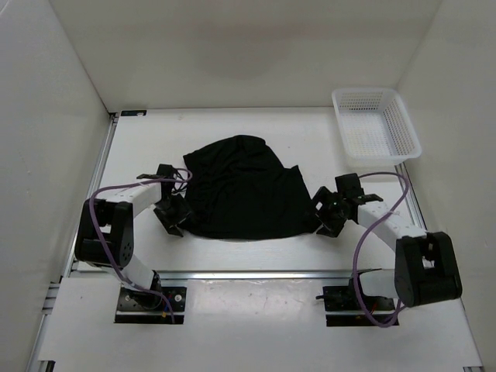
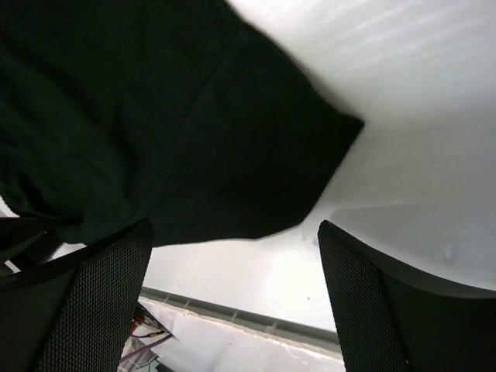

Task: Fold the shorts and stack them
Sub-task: Flatten the shorts out

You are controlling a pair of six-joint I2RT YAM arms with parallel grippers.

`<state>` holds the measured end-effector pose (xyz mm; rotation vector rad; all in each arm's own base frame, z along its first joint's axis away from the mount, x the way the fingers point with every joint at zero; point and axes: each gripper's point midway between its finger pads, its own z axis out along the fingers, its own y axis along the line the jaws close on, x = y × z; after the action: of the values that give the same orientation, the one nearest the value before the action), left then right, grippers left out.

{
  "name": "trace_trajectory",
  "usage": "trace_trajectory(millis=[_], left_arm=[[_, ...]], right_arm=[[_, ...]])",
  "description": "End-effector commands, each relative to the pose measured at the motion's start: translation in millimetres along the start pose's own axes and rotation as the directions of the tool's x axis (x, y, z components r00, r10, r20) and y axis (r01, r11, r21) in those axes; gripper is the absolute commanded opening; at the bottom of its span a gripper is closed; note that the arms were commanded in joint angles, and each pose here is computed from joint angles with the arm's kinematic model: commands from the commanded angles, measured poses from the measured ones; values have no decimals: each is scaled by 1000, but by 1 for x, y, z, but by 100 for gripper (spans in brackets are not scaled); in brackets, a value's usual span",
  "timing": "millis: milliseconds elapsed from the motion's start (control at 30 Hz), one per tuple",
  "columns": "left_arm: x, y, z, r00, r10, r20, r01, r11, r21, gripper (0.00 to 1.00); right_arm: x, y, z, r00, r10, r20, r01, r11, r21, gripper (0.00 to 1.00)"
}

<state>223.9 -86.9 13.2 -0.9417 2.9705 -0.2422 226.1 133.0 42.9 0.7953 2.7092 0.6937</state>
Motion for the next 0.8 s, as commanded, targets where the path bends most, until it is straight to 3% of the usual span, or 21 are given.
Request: trace_trajectory(millis=[0, 67, 100, 133, 200, 233, 267, 367, 567, 600, 667, 700, 767], left_arm=[[-14, -7, 4, 999, 1, 46, -2, 1000, 12, 60], [-18, -8, 3, 998, 2, 58, -3, 1000, 12, 45], [-18, -8, 3, 998, 2, 59, -3, 1000, 12, 28], [-22, -10, 0, 998, -6, 67, 5, 1000, 19, 21], [-22, -10, 0, 998, -6, 68, 5, 1000, 20, 10], [-26, -13, -3, 997, -3, 71, 0, 999, 37, 10], [-30, -20, -9, 997, 0, 82, -5, 998, 62, 10], [-46, -35, -35, 991, 14, 130, -27, 995, 101, 10], [-95, -80, -142, 948, 29, 316, -94, 976, 194, 10], [-106, -93, -183, 922, 31, 387, -128, 965, 228, 10], [-118, -105, -221, 895, 24, 446, -156, 952, 262, 10], [-128, -115, -268, 845, -1, 534, -194, 931, 309, 10], [-131, -124, -308, 803, -16, 596, -236, 909, 344, 10]], right_arm=[[-8, 16, 10, 1000, -14, -11, 13, 998, -63, 90], [-9, 12, 19, 1000, -8, -24, 6, 999, -48, 85], [-11, 14, 22, 1000, -8, -23, 7, 999, -49, 84], [-12, 13, 25, 1000, -6, -27, 5, 999, -45, 81], [-18, 15, 31, 1000, -24, -14, 23, 999, -29, 65], [-19, 17, 33, 999, -33, -9, 33, 999, -18, 55], [-19, 16, 37, 999, -50, -13, 50, 999, -4, 28], [-34, 32, 34, 997, -83, 3, 83, 997, -5, 0], [-94, 111, -31, 949, -237, 209, 254, 965, -61, 0], [-104, 120, -41, 937, -252, 243, 272, 961, -52, 0], [-125, 158, -85, 885, -297, 359, 350, 932, -91, 0], [-128, 164, -97, 873, -310, 376, 366, 927, -85, 0], [-142, 196, -144, 810, -333, 482, 434, 894, -112, 0]])
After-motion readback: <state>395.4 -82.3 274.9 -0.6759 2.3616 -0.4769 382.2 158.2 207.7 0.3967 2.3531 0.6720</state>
